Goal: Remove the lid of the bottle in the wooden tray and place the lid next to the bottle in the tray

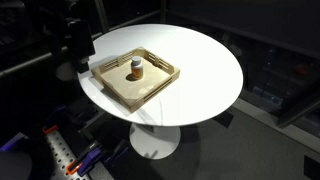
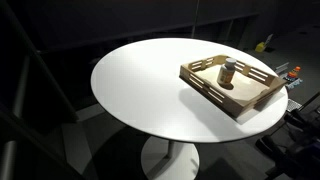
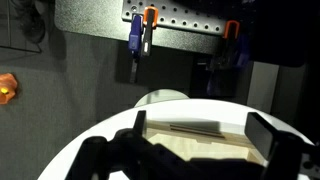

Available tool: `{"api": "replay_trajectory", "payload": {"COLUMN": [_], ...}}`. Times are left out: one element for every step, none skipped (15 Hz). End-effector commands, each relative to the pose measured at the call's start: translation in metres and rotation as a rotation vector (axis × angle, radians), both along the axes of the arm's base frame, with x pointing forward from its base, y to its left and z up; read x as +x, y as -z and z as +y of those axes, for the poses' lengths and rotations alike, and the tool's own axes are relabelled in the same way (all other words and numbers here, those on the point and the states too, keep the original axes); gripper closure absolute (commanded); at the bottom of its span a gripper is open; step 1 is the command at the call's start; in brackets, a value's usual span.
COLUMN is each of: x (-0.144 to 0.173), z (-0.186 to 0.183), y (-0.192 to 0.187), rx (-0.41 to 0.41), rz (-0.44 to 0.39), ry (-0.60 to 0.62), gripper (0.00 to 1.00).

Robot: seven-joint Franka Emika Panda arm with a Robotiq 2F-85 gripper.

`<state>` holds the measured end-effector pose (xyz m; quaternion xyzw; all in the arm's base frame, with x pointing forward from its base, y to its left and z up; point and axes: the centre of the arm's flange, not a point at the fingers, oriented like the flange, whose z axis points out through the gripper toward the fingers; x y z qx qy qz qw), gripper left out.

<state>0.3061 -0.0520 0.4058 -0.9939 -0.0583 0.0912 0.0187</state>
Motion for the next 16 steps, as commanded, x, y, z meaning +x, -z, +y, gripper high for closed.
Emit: {"api": "replay_trajectory", "payload": {"x": [0.000, 0.000, 0.000, 0.000, 0.000, 0.004, 0.009, 0.014, 0.019, 0.025, 0.029, 0.036, 0.043, 0.050, 0.057, 0.067], "z": [0.000, 0.000, 0.000, 0.000, 0.000, 0.001, 0.002, 0.004, 0.006, 0.009, 0.012, 0.016, 0.019, 0.022, 0.025, 0.028], "y": [0.000, 0.000, 0.000, 0.000, 0.000, -0.001, -0.002, -0.003, -0.004, -0.006, -0.007, -0.008, -0.009, -0.012, -0.013, -0.016], "rx": [0.000, 0.000, 0.000, 0.000, 0.000, -0.007, -0.014, -0.020, -0.027, -0.034, -0.041, -0.054, -0.067, -0.075, -0.083, -0.089], "rz": [0.000, 0.000, 0.000, 0.000, 0.000, -0.002, -0.004, -0.008, -0.014, -0.023, -0.031, -0.043, -0.055, -0.070, -0.084, -0.100], "ry": [0.000, 0.000, 0.000, 0.000, 0.000, 0.002, 0.004, 0.006, 0.008, 0.008, 0.007, 0.005, 0.006, 0.009, 0.014, 0.023], "gripper": [0.00, 0.00, 0.00, 0.00, 0.00, 0.00, 0.00, 0.00, 0.00, 0.00, 0.00, 0.00, 0.00, 0.00, 0.00, 0.00]}}
